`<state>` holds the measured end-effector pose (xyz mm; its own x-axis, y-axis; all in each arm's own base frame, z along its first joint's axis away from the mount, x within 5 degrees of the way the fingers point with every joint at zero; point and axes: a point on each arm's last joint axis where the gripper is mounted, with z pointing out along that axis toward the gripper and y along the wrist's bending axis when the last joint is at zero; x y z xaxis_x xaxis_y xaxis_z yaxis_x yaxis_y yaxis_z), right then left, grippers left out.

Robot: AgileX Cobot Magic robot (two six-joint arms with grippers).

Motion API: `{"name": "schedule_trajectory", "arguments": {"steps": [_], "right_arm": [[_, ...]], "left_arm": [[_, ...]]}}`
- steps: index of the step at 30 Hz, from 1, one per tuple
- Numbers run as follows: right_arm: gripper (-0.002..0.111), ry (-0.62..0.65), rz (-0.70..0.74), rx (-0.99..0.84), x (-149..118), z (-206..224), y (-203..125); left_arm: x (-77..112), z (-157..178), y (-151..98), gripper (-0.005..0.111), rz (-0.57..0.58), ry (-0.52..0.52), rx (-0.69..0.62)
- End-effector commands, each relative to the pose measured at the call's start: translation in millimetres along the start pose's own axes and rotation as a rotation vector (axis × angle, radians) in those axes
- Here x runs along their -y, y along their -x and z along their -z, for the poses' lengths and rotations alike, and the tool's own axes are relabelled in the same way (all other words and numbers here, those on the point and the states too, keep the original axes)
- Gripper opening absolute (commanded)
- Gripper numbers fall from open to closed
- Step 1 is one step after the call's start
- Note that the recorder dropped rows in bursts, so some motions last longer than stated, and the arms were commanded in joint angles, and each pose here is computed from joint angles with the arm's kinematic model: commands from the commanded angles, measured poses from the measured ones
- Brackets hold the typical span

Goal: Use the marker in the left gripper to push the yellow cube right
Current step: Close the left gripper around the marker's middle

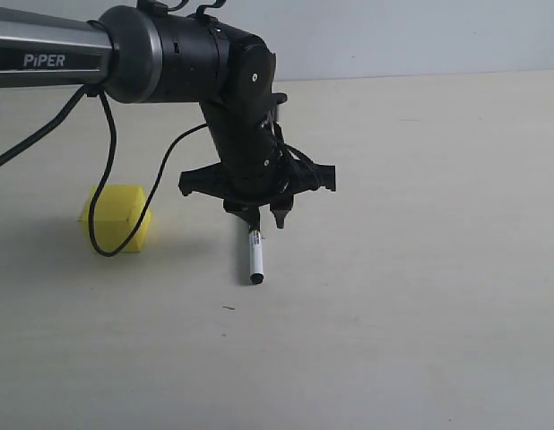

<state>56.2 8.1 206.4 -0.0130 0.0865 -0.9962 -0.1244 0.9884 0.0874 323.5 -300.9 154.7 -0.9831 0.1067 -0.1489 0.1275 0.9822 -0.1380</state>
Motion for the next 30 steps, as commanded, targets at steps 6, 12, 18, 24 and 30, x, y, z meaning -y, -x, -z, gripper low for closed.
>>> {"name": "schedule_trajectory", "arguments": {"steps": [6, 12, 18, 24, 30], "right_arm": [[0.0, -0.004, 0.009, 0.005, 0, 0, -1], [0.0, -0.004, 0.009, 0.006, 0, 0, -1], [0.0, -0.004, 0.009, 0.006, 0, 0, -1], [0.0, -0.004, 0.009, 0.006, 0, 0, -1], [0.0, -0.004, 0.009, 0.006, 0, 0, -1]], "left_arm": [[-2.1, 4, 5, 0.051, 0.024, 0.002, 0.029], [-6.3, -1, 6, 0.051, 0.018, 0.024, 0.013], [-8.3, -16, 4, 0.051, 0.021, 0.048, -0.019], [-10.9, -25, 2, 0.051, 0.025, 0.07, -0.049], [-10.8, -31, 0, 0.051, 0.038, 0.069, -0.069]]}}
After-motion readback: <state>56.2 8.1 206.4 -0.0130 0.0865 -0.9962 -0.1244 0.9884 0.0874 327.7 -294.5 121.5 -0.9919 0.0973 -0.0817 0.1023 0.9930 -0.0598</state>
